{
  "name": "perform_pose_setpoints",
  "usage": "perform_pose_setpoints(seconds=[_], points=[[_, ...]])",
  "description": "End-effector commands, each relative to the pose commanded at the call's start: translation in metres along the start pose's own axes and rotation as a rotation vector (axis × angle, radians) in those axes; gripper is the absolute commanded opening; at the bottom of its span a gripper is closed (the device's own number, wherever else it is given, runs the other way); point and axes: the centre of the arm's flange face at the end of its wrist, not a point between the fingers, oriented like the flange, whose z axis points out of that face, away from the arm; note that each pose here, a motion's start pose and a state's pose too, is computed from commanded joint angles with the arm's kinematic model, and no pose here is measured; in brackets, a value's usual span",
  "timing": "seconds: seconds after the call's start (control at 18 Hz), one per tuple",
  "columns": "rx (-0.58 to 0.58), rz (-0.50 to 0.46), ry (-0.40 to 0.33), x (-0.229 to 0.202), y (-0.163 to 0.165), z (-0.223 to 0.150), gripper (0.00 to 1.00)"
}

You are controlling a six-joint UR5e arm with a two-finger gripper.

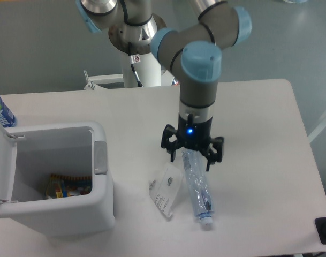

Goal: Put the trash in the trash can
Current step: 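Descend onto the crumpled clear wrapper and close the gripper on it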

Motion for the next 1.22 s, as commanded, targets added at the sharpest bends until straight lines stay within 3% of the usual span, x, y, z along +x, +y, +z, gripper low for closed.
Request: perform_pose_setpoints(seconds=[0.11,0.5,0.67,0.89,1.06,1.22], points=[[-0.028,-0.005,0.033,0.003,0.001,0.026,1.00],[-0.047,-0.017,0.050,0.005,0.006,0.042,1.00],[-0.108,-0.016,0.013,0.002,0.013,0.049,1.00],[-0.117,-0.030,0.019,0.009,0.009,0.055,1.00],[-0.119,-0.029,0.021,0.011,0.010,0.056,0.84],[-0.123,-0.028,0.024,0.012,0.011,0.059,0.77]])
